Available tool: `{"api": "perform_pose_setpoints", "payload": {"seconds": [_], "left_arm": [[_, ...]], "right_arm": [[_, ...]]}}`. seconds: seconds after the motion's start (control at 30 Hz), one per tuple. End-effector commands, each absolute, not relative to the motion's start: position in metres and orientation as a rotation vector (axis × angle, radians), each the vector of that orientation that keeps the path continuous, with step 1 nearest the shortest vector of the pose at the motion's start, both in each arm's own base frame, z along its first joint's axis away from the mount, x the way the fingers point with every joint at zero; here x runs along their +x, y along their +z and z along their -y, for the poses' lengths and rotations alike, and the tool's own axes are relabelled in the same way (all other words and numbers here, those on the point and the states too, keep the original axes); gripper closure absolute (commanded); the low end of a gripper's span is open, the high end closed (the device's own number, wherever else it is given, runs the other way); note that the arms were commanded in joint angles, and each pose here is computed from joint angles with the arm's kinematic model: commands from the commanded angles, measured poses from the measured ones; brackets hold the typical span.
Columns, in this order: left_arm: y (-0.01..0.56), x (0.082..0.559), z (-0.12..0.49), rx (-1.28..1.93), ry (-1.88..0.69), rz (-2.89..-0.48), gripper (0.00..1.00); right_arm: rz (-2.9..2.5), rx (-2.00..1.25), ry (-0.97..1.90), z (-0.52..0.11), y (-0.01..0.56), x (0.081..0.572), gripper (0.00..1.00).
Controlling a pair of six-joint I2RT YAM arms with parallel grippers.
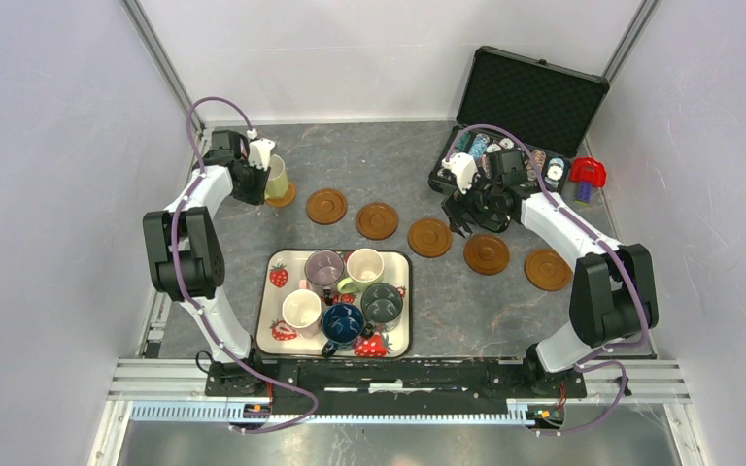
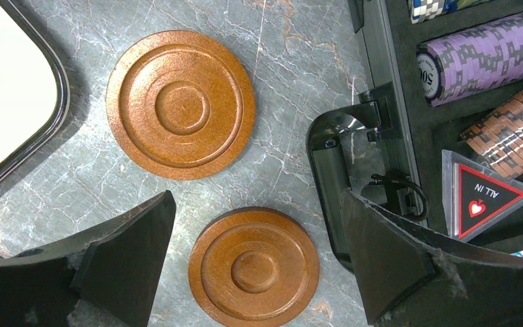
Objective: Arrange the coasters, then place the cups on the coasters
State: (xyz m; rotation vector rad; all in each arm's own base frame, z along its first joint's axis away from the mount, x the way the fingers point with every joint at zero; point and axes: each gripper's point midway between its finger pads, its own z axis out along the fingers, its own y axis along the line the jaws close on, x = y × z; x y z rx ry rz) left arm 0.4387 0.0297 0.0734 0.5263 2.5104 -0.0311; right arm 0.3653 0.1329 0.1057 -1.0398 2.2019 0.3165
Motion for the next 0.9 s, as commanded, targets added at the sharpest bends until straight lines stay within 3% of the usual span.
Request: {"api": "perform_pose_setpoints", "payload": {"seconds": [0.0, 0.23, 0.87], "left_arm": [[0.087, 0.461, -0.028, 0.489, -0.032, -2.435, 0.84], [0.086, 0.459, -0.025, 0.496, -0.040, -2.446, 0.78], [0.078, 0.448, -0.021, 0.525, -0.081, -2.507, 0.79]], "right_arm": [[-2.153, -1.036, 0.295, -0.135, 0.118, 0.375, 0.02], [-2.153, -1.038, 0.298, -0.136, 0.118, 0.376, 0.02], [-2.154, -1.039, 0.302, -0.136, 0.118, 0.376, 0.02]]}}
